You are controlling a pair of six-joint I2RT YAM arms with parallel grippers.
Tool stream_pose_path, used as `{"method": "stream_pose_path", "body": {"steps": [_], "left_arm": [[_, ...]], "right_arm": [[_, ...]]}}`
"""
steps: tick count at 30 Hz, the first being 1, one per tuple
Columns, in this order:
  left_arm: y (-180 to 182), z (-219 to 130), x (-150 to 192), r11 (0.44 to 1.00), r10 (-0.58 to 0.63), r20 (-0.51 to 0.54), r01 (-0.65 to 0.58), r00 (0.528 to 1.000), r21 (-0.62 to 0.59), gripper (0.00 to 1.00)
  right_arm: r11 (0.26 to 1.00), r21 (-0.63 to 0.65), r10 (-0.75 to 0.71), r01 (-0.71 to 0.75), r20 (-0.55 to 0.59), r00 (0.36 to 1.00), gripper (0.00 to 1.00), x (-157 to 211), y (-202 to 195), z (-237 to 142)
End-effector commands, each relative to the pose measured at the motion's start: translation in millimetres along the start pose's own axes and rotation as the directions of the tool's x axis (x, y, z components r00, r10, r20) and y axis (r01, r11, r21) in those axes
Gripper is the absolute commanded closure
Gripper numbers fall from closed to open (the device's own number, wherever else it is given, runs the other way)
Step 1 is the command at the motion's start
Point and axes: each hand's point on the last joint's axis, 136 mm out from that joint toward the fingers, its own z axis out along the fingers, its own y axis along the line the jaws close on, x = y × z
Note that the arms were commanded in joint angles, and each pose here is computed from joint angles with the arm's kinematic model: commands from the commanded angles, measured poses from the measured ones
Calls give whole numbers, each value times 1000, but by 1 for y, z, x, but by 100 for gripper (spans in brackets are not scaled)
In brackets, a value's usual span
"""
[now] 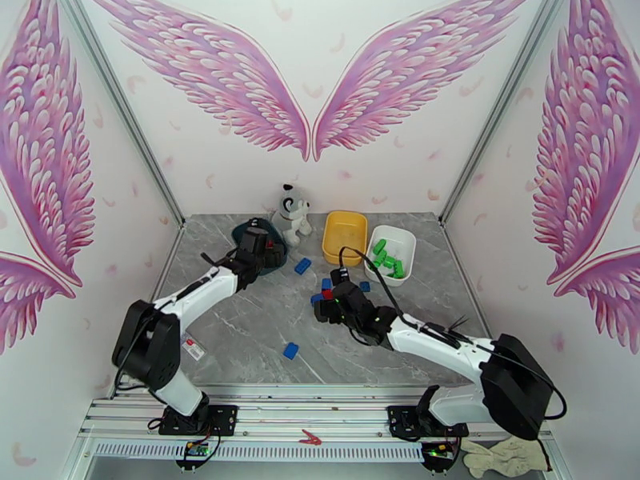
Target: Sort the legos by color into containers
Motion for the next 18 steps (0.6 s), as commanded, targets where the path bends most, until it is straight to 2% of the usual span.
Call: {"method": "stream_pose_path", "body": {"steps": [1,6,9,15,18], "left_arm": [[-15,-30,15,997,-41,69,37,997,64,13],[-35,-58,78,986,-76,54,67,996,151,11],[-34,-66,105,985,-81,50,72,996,157,10],[-21,-78,129,986,-95,48,87,994,145,9],[-14,-82,133,985,-107,56,99,993,141,9]], "right_arm": [[999,47,-6,7,-17,1000,20,-10,-8,17],[998,70,-3,6,-54,999,23,-22,-2,47],[995,96,6,0,-63,998,23,-28,1,63],[975,220,34,-16,-79,996,25,-34,-13,89],[970,242,46,-23,-88,995,25,-32,-19,97]]}}
